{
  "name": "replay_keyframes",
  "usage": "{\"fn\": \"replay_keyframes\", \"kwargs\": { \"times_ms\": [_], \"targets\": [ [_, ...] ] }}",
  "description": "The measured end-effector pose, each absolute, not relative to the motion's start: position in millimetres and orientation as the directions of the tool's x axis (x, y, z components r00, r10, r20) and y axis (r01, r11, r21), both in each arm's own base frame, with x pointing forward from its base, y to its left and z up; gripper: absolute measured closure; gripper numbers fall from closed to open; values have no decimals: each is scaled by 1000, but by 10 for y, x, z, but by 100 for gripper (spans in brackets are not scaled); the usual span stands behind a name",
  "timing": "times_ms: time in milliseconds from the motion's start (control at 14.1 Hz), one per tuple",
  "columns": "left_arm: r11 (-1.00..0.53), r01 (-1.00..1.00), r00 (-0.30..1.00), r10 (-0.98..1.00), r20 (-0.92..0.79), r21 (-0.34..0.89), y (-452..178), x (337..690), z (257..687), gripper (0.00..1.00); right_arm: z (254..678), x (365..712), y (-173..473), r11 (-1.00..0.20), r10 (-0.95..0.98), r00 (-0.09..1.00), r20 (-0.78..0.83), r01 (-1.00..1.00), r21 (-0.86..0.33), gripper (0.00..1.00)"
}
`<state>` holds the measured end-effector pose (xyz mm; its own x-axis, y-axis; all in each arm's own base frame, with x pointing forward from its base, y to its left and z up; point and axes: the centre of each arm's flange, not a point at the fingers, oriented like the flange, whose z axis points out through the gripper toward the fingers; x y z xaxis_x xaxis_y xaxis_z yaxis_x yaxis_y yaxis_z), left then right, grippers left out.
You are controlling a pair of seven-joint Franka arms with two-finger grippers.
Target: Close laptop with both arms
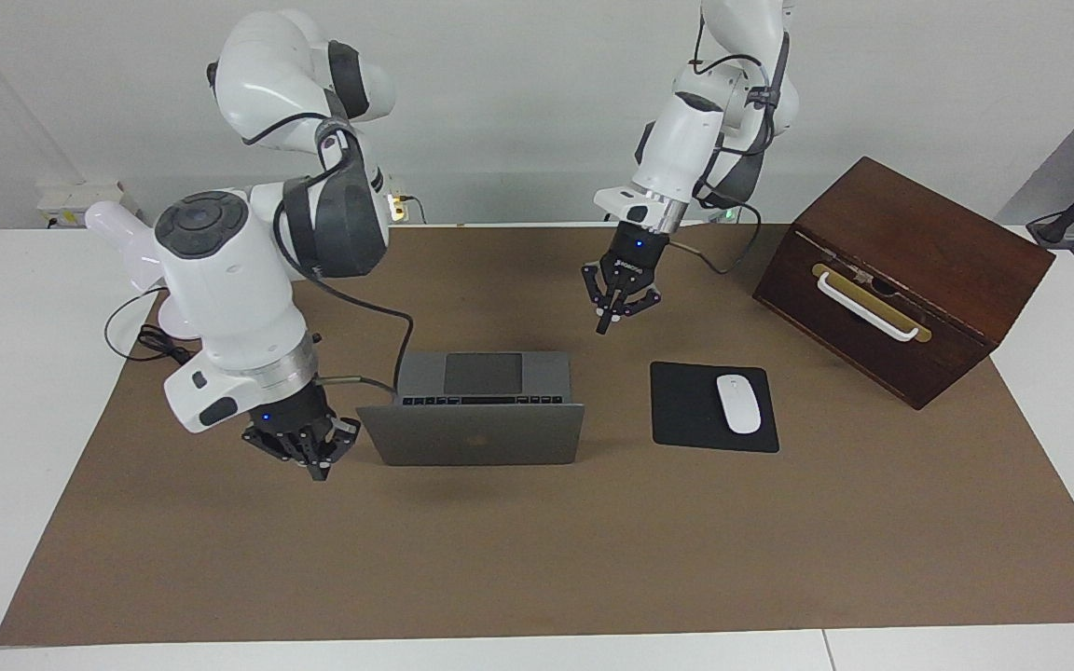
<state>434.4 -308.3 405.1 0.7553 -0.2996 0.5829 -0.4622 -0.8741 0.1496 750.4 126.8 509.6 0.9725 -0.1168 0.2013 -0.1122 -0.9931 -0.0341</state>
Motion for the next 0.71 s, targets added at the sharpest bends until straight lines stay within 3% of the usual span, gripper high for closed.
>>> {"fn": "replay_keyframes", "kwargs": {
  "times_ms": [708],
  "targets": [
    [-839,-535,694,-367,620,101,-3413,4196,3342,99,4840,7404,2153,-993,-112,971,212,-102,-56,99]
  ]
}}
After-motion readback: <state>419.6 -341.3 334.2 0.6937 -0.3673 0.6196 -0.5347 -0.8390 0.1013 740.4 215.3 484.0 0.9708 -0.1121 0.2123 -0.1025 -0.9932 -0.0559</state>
